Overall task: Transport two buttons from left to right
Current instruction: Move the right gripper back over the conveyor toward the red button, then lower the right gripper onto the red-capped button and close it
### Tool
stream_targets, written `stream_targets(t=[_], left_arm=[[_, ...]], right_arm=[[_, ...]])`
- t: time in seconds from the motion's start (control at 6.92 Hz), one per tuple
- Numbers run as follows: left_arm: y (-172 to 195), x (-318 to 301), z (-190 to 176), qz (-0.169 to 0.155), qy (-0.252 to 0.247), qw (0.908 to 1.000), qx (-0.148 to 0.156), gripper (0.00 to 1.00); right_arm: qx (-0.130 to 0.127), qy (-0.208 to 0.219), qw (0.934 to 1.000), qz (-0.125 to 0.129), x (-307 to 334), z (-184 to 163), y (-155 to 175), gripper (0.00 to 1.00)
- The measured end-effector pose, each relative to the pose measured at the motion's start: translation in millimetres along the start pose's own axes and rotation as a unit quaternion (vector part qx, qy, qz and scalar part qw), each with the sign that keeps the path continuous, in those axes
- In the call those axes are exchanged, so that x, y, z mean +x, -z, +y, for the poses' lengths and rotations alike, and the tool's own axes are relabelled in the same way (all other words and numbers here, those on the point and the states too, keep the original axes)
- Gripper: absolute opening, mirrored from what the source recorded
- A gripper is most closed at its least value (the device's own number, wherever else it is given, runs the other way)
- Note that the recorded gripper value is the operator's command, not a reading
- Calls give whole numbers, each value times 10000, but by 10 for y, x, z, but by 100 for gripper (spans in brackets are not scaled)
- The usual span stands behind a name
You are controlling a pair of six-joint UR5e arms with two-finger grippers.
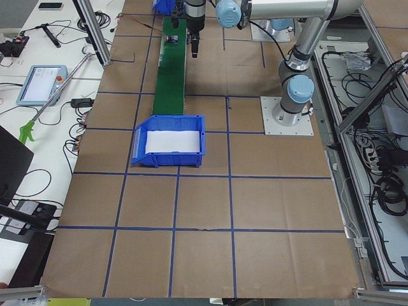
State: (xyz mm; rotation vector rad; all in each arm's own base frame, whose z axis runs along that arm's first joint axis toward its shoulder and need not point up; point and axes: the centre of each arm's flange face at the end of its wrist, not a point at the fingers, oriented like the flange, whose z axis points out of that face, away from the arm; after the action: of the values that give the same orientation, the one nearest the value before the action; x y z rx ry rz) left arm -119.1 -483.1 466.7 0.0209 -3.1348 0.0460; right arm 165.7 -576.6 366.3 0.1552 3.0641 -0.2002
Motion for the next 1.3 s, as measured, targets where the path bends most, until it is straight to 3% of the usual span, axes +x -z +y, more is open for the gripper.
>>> stream_targets(t=[0.14, 0.43, 1.01, 1.16, 1.3], left_arm=[[1, 0, 0, 0, 0, 10000, 1, 100], [0, 0, 0, 0, 0, 10000, 0, 100], [-4, 0, 1, 0, 3, 10000, -4, 100], [-5, 0, 1, 0, 2, 10000, -5, 100], [-5, 0, 1, 0, 0, 10000, -5, 100]], right_arm=[[-86, 13, 9999, -134, -48, -107, -200, 99], [-264, 164, 9994, -132, -249, -288, -571, 99], [-526, 240, 9982, 182, -301, -413, -1058, 99], [-598, 237, 9977, 225, -288, -414, -1156, 68], [-667, 235, 9972, 246, -280, -413, -1237, 23]])
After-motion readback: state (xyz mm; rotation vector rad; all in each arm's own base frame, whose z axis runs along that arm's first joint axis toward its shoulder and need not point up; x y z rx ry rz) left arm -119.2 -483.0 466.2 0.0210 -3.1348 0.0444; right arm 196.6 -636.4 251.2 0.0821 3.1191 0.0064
